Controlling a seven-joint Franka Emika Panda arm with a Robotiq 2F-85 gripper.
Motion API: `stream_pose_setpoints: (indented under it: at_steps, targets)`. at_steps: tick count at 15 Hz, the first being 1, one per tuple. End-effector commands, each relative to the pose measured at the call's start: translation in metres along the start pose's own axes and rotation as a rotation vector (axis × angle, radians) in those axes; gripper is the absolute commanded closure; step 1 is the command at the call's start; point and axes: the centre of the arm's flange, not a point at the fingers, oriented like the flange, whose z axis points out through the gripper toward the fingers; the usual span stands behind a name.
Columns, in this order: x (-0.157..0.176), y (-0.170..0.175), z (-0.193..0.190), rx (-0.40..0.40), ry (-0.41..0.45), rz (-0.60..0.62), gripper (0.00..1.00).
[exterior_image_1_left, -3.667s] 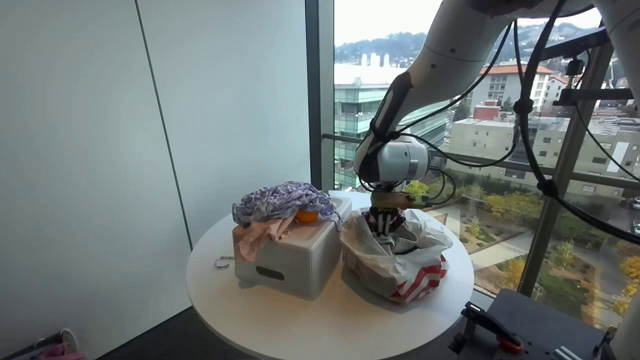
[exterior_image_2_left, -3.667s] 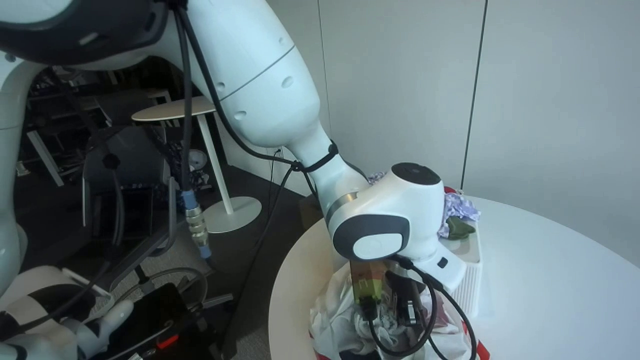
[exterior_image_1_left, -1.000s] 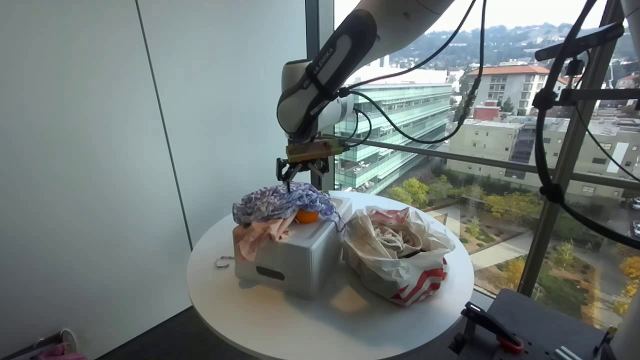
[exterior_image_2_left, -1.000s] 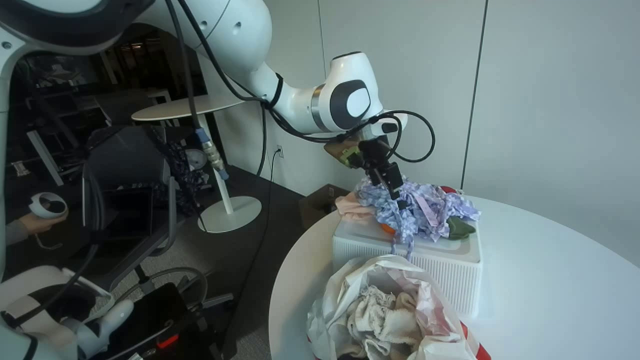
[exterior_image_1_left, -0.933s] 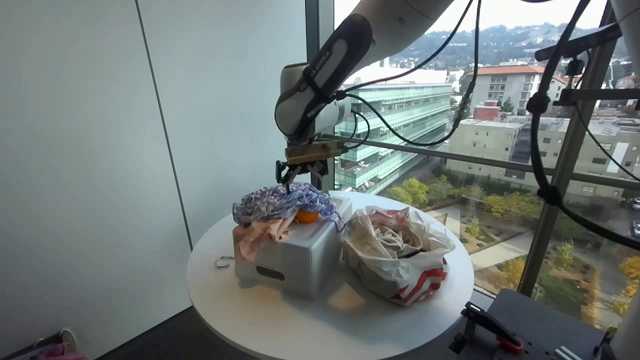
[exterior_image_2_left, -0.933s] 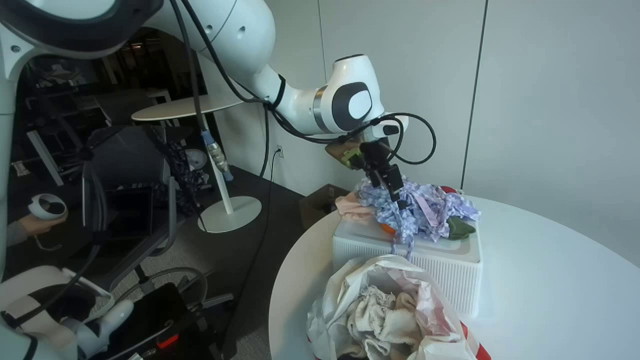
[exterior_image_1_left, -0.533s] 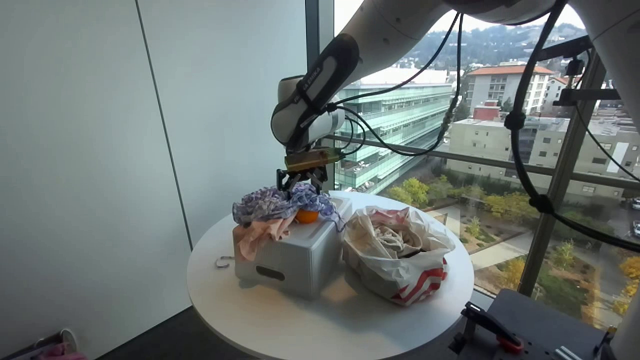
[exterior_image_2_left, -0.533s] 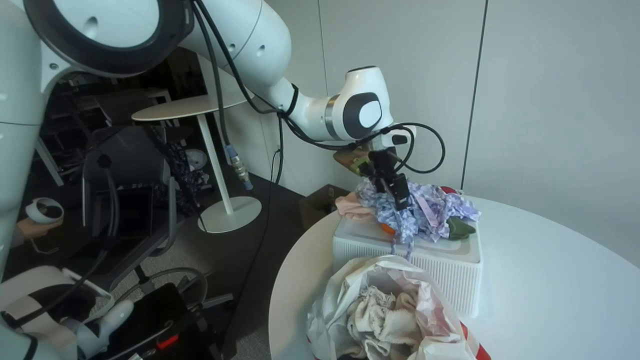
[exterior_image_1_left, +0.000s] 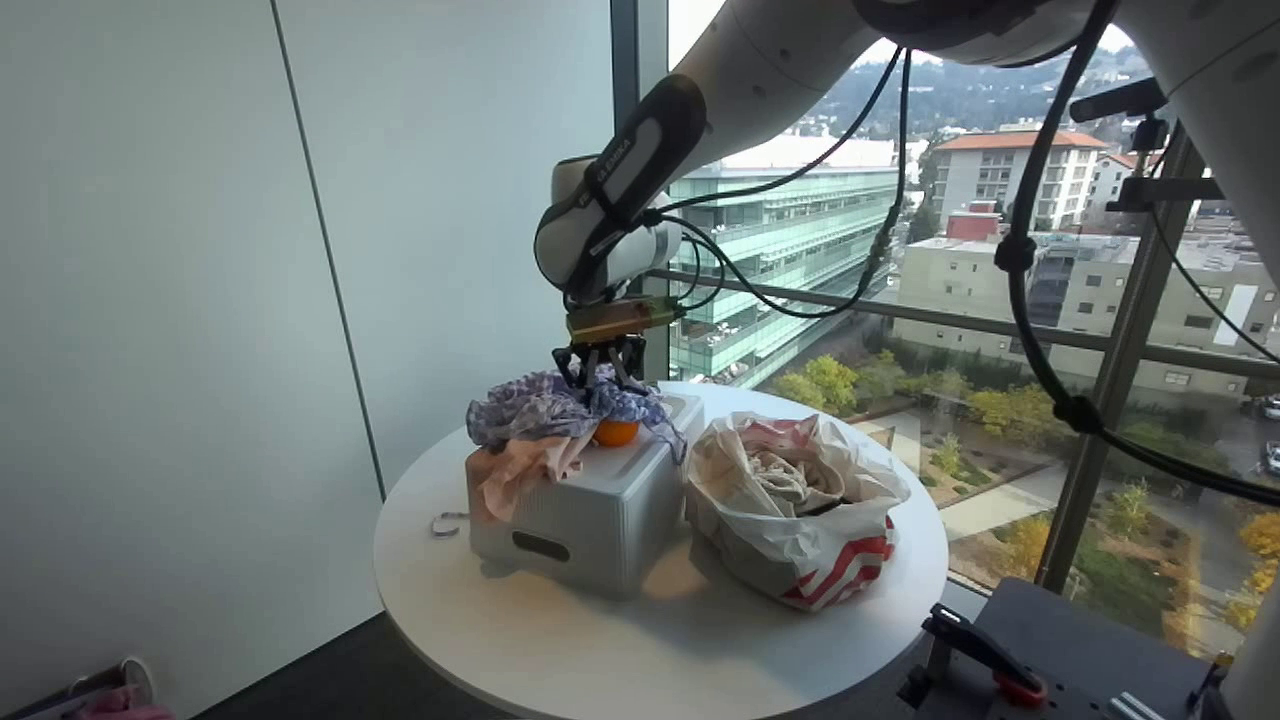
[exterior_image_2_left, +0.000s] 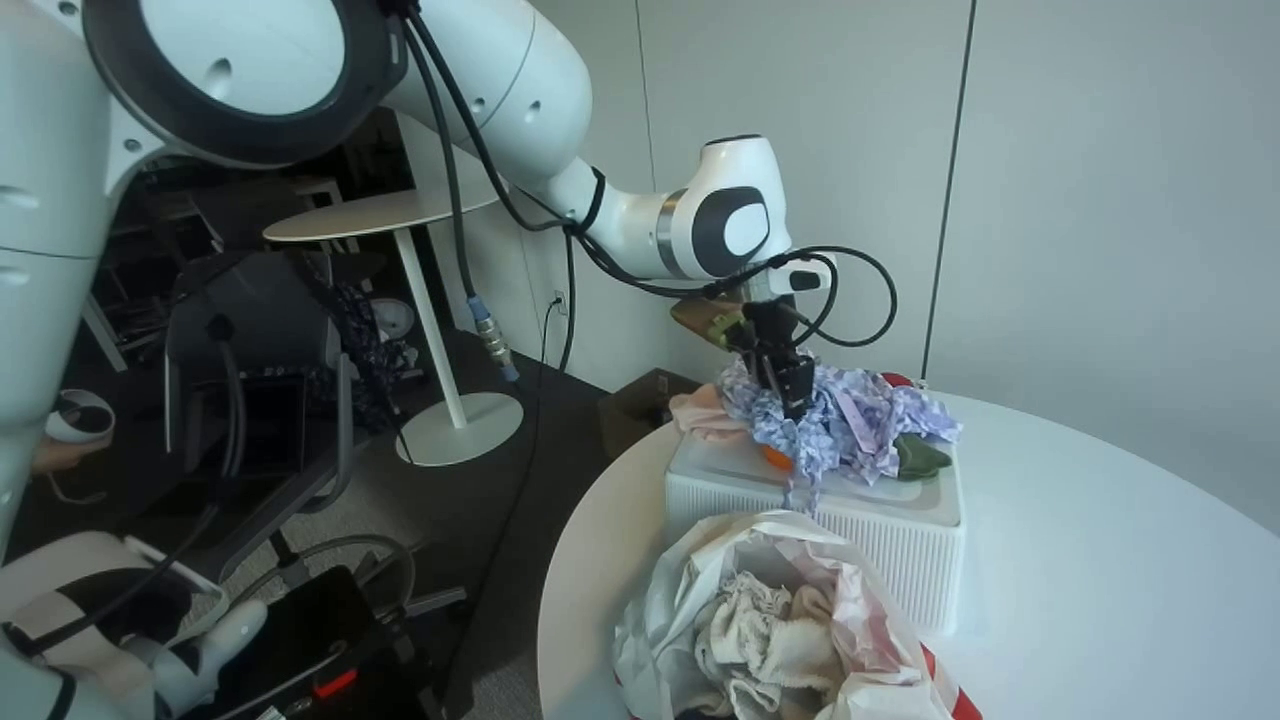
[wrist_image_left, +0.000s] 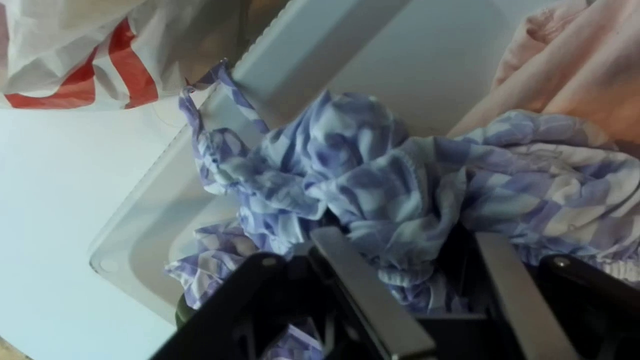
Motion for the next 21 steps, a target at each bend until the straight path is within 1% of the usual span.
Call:
stream_pose_setpoints:
  at_steps: [1,2,5,6,9,13,15,18,21]
  targets:
    - [0.007,0.0,-0.008,0.014,-0.009,0.002,0.8]
    - [0.006,0.001,-0.011,0.016,-0.006,0.008,0.88]
    - [0.002,0.004,-0.03,0.032,0.026,0.023,0.94]
    - [-0.002,0.006,-0.043,0.035,0.053,0.026,0.91]
    - [-0.01,0.014,-0.086,0.048,0.149,0.039,0.9]
    - [-0.025,0.031,-0.15,0.103,0.295,0.097,0.9]
    - [-0.038,0.042,-0.181,0.125,0.37,0.13,0.9]
    - [-0.063,0.059,-0.225,0.137,0.478,0.177,0.9]
    - [-0.101,0.074,-0.262,0.129,0.556,0.184,0.9]
